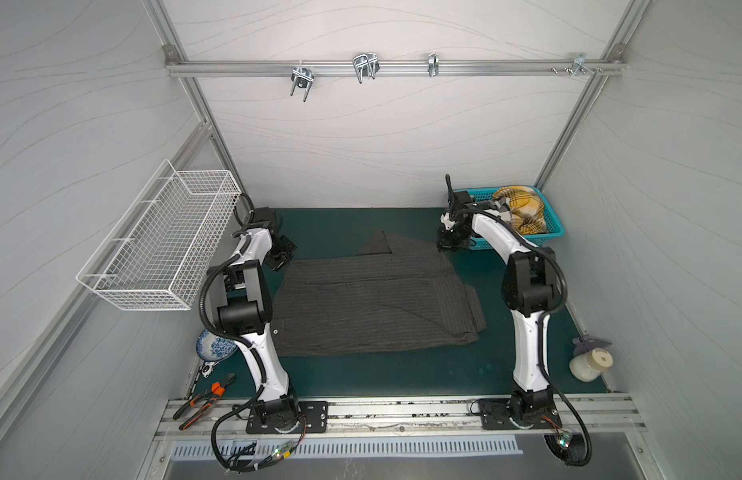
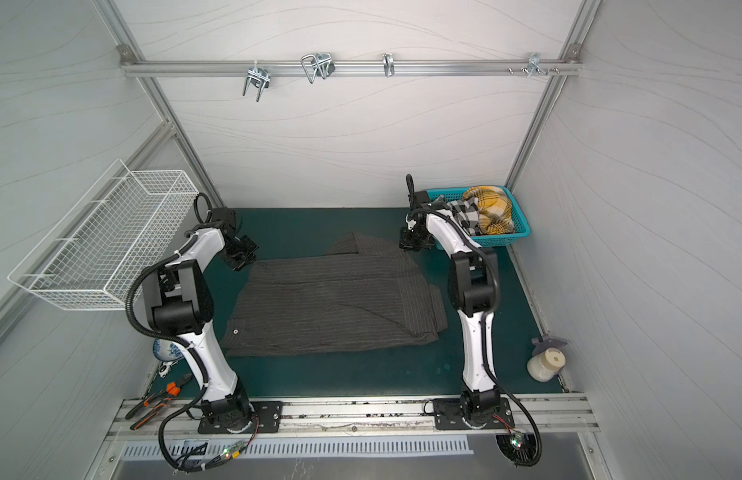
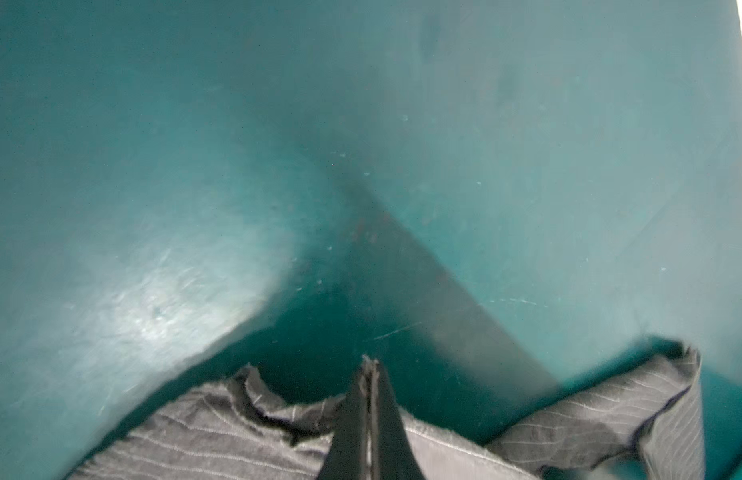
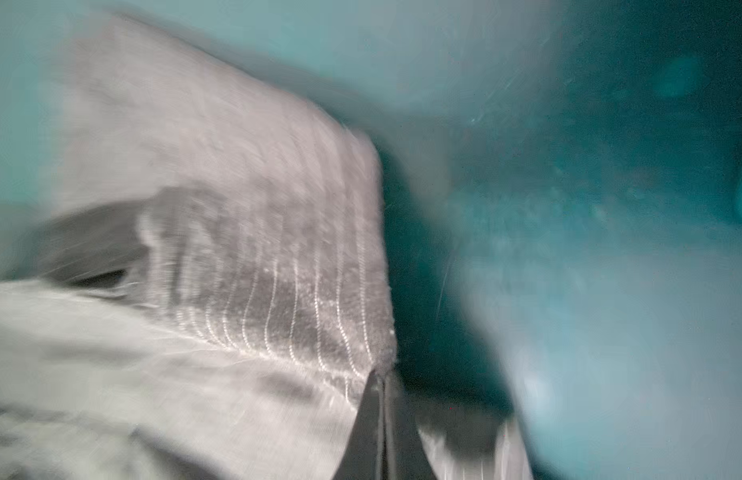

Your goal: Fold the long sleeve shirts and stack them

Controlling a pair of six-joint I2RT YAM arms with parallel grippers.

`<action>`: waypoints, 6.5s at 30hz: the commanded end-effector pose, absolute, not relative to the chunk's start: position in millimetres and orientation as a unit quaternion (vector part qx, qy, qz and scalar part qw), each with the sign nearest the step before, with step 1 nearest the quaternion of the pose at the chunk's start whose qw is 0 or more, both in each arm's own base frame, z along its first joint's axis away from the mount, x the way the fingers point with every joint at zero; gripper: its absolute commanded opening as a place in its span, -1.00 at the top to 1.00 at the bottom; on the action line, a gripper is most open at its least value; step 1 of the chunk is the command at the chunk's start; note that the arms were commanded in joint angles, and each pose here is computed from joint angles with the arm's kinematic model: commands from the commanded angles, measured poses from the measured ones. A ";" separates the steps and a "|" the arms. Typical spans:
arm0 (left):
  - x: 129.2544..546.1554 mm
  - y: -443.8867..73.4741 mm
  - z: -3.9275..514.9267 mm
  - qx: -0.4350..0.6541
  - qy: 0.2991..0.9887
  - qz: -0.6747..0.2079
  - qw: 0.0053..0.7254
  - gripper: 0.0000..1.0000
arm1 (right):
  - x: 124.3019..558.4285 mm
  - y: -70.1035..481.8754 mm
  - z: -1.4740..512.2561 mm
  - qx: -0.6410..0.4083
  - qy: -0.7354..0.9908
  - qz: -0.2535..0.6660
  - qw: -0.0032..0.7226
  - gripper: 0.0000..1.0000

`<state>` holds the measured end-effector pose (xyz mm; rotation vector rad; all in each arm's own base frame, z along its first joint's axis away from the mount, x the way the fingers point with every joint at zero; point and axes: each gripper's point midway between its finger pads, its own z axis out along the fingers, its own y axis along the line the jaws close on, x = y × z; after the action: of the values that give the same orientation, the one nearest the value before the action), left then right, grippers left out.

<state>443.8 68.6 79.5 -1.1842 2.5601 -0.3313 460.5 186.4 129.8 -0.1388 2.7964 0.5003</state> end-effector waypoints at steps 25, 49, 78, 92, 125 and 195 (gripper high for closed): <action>313.7 90.2 75.8 -0.501 0.835 -0.125 0.189 1.00 | 313.7 142.8 99.4 0.064 0.981 0.164 0.084 1.00; 272.0 86.3 98.8 -0.539 0.821 -0.085 0.170 -0.28 | 286.5 150.0 110.4 0.047 0.982 0.162 0.089 -0.15; 267.4 48.5 3.1 -0.468 0.883 -0.046 0.009 1.00 | 469.1 299.5 48.3 -0.172 0.969 0.133 0.116 -0.35; 268.5 49.7 1.0 -0.473 0.880 -0.042 0.006 1.00 | 404.9 306.2 122.0 -0.206 0.955 0.124 0.175 1.00; 299.6 21.4 88.0 -0.431 0.892 -0.095 0.099 1.00 | 350.1 353.1 100.2 -0.211 0.955 0.200 0.052 -0.46; 310.2 -289.4 76.9 0.279 0.951 0.001 0.134 -0.17 | 258.5 221.6 58.2 0.087 0.946 0.307 -0.052 0.81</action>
<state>293.5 -302.2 66.6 0.7878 2.8103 -0.1529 260.6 219.1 59.4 0.2493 3.0670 0.9424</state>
